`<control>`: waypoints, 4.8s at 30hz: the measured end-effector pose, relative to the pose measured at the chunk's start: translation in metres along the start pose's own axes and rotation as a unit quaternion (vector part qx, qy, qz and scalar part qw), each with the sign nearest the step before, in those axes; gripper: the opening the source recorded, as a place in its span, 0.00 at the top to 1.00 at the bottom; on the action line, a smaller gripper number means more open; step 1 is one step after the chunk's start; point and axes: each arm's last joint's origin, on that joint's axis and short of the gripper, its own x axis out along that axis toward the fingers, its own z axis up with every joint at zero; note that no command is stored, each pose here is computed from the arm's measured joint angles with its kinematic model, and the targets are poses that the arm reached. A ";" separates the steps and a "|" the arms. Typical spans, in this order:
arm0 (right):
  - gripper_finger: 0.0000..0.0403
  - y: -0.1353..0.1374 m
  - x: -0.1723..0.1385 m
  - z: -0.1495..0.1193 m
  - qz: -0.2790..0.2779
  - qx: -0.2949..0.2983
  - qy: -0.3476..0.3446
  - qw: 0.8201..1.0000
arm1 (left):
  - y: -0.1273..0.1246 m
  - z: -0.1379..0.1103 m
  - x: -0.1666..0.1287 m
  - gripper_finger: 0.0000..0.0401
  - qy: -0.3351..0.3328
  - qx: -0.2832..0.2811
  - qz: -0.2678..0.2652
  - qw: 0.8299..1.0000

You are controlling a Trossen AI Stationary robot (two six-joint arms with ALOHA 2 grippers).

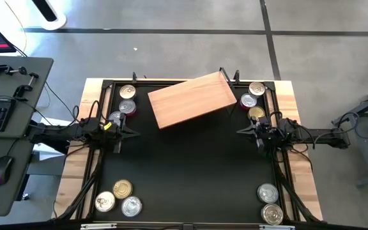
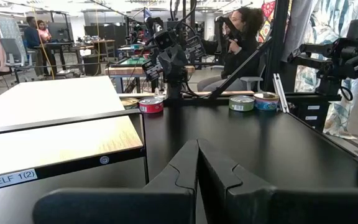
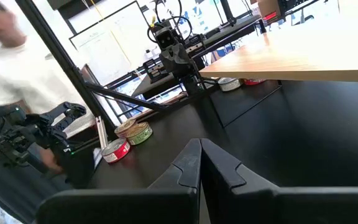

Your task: Stack canned seafood by type on shelf

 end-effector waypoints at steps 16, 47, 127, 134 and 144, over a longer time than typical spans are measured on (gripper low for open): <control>1.00 0.000 0.000 0.000 0.000 0.000 0.000 1.000 | 0.000 0.000 0.000 1.00 0.000 0.000 0.000 1.000; 1.00 0.000 0.000 0.000 0.000 0.000 0.000 1.000 | 0.000 0.000 0.000 1.00 0.000 0.000 0.000 1.000; 1.00 0.092 0.135 -0.041 -0.359 0.226 0.527 0.737 | 0.000 0.000 0.000 1.00 0.000 0.000 0.000 1.000; 1.00 0.061 0.163 -0.022 -0.348 0.229 0.440 0.796 | 0.000 0.000 0.000 1.00 0.000 0.000 0.000 1.000; 1.00 0.052 0.183 0.004 -0.228 0.228 0.397 0.860 | 0.000 0.023 -0.003 1.00 -0.122 -0.107 -0.009 0.987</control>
